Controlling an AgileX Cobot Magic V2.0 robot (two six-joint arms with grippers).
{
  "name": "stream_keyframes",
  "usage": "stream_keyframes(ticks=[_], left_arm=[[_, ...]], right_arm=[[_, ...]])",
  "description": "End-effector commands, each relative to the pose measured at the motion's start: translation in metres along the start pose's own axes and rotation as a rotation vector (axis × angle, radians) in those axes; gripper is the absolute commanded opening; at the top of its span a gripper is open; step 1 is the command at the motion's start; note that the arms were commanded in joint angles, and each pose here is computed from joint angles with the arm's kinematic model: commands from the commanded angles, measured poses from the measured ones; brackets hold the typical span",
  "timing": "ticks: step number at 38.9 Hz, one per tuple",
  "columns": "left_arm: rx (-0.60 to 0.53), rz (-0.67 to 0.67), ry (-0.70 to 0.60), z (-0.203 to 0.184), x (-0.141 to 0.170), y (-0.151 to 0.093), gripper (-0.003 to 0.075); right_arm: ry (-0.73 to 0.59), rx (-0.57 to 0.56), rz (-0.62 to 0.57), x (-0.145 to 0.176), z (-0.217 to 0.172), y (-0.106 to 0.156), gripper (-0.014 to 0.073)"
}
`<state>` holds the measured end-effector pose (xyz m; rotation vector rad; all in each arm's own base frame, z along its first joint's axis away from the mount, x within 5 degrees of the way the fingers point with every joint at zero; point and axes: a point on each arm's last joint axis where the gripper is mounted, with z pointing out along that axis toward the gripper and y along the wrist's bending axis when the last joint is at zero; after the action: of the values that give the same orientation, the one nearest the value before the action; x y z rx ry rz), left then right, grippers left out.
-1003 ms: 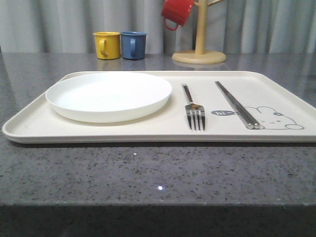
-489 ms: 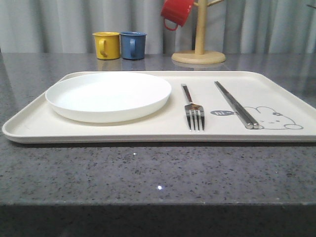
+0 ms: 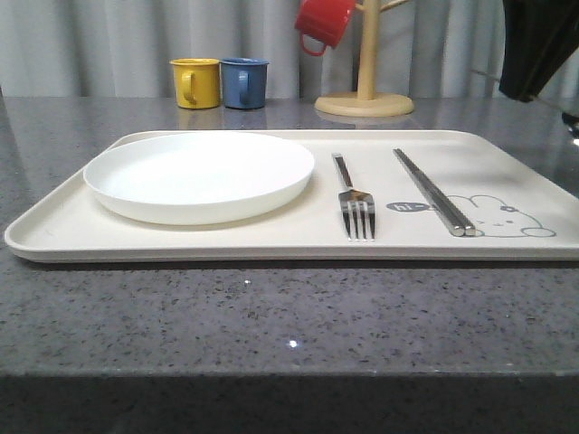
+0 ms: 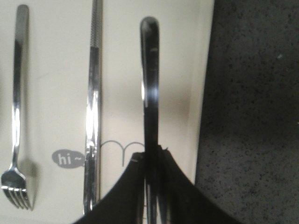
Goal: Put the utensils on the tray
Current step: 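Lower the spoon with the right gripper onto the tray beside the chopsticks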
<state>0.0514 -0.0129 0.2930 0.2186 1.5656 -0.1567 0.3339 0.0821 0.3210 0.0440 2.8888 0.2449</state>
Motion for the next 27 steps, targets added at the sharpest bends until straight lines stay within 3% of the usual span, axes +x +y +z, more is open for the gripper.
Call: stream_keyframes(ticks=[1,11,21,27], left_arm=[[-0.005,-0.013,-0.101,-0.001,-0.015,0.001,-0.0018],[-0.005,-0.013,-0.101,-0.001,-0.015,0.001,-0.0018],[-0.005,-0.013,-0.101,-0.001,-0.015,0.001,-0.0018],[-0.005,-0.013,-0.101,-0.001,-0.015,0.001,-0.0018]], right_arm=[[-0.016,-0.004,0.012,-0.003,-0.004,0.001,0.0033],[0.043,0.012,0.042,-0.013,0.030,0.000,0.0033],[0.024,0.008,0.043,-0.017,0.035,0.001,0.0038],[0.023,0.008,0.043,-0.017,0.035,0.001,0.0132]])
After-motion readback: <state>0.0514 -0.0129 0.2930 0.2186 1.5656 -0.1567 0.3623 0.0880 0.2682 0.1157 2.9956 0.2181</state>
